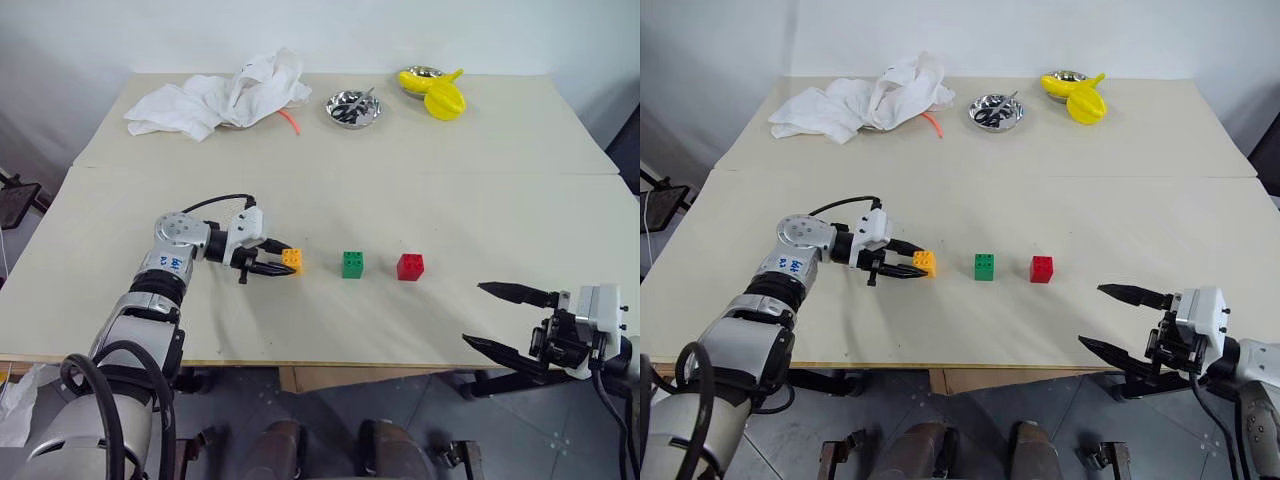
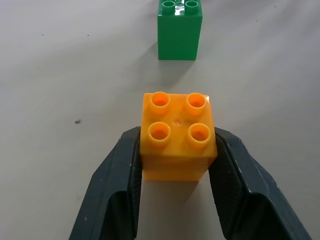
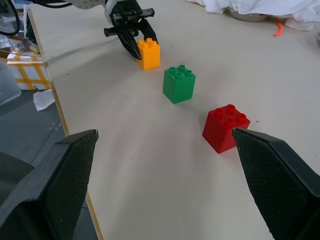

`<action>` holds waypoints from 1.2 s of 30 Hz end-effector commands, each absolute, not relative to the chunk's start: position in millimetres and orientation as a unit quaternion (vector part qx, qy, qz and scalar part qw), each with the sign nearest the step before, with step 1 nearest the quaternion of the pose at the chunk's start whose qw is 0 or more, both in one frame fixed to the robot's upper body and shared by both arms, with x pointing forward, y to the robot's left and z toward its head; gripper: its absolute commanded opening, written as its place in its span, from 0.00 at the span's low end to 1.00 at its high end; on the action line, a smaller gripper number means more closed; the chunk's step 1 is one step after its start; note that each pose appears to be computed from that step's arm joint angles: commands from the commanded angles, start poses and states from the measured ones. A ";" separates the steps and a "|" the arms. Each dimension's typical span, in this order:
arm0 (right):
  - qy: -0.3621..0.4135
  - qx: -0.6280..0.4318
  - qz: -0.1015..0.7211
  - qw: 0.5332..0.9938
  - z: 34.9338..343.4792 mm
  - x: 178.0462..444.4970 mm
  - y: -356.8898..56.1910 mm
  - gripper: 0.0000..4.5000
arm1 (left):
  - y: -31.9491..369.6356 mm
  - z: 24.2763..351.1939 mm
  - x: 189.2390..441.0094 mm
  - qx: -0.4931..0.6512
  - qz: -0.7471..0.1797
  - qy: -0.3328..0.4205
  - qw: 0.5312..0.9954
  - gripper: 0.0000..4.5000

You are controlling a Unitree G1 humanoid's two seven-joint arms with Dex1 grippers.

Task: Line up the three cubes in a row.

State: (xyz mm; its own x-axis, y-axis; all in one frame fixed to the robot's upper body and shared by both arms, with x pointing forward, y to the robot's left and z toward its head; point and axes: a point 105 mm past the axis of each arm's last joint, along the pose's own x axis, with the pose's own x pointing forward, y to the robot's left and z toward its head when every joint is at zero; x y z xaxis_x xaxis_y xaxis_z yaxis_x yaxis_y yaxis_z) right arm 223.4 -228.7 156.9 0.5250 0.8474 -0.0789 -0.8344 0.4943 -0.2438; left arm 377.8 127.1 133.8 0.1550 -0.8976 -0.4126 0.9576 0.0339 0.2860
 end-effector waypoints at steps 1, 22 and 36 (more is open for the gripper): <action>-0.047 -0.135 0.482 0.864 167.3 220.3 -227.2 1.00 | 127.1 137.3 380.6 0.262 -0.644 0.061 0.716 0.33; -0.048 -0.133 0.480 0.866 163.5 226.4 -230.0 1.00 | 203.0 162.7 357.3 0.263 -0.604 0.010 0.752 0.95; -0.003 -0.165 0.486 0.858 151.1 247.4 -277.2 1.00 | 265.8 139.8 262.5 0.228 -0.482 0.036 0.845 0.95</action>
State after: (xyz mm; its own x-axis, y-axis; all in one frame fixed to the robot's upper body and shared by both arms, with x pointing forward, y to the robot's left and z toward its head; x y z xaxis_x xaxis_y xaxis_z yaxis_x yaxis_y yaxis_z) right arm 248.1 -272.6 145.9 0.5321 0.8346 -0.1428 -0.8346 0.4885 -0.2546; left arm 264.3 265.1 123.8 0.4989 -0.8074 -0.3151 0.8592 0.4131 0.3019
